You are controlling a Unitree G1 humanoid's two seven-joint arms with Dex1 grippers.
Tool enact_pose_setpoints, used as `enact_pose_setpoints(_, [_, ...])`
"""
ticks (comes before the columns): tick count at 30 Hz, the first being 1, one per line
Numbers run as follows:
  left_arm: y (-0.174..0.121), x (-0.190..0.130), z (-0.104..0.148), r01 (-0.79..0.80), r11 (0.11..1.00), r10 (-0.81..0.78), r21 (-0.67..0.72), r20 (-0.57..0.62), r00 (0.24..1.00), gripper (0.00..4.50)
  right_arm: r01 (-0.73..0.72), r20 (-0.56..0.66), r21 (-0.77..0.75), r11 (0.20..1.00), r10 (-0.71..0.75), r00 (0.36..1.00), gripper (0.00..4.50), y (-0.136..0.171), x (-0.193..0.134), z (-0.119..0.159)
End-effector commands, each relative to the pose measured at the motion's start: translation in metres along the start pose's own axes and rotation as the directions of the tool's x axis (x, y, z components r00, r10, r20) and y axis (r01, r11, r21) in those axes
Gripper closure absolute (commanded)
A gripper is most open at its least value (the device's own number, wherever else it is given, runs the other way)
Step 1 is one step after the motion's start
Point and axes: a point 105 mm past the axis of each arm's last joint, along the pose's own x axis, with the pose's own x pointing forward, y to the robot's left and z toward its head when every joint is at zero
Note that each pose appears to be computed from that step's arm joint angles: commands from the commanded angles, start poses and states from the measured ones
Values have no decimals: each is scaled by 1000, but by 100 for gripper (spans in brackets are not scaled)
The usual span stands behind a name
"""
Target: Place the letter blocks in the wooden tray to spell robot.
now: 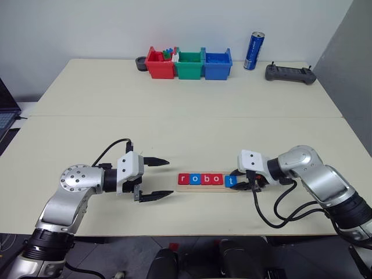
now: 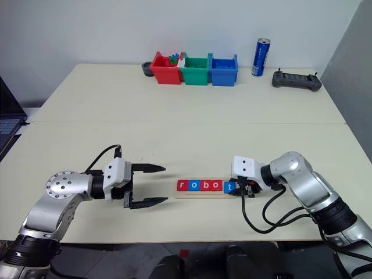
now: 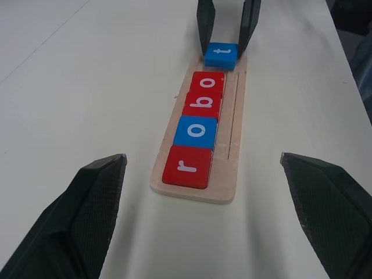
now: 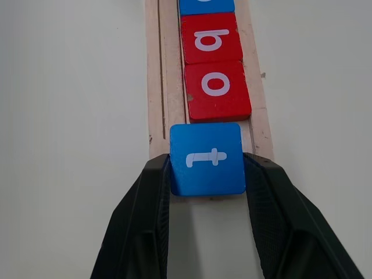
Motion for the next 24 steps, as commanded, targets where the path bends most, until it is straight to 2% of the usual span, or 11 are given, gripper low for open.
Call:
enact_pose_setpoints(1, [0, -1, 9, -8, 999, 8, 41, 9, 1000, 0, 17, 0, -28, 999, -17, 1000, 304, -6, -4, 7])
enact_pose_setpoints(22, [0, 0, 13, -22, 999, 22, 43, 10, 1000, 0, 3, -10, -26, 1000, -3, 1000, 304, -12, 1, 8])
enact_pose_setpoints(24, [0, 0, 13, -23, 999, 22, 43, 10, 1000, 0, 3, -9, -28, 1000, -3, 1000, 230, -13, 1, 9])
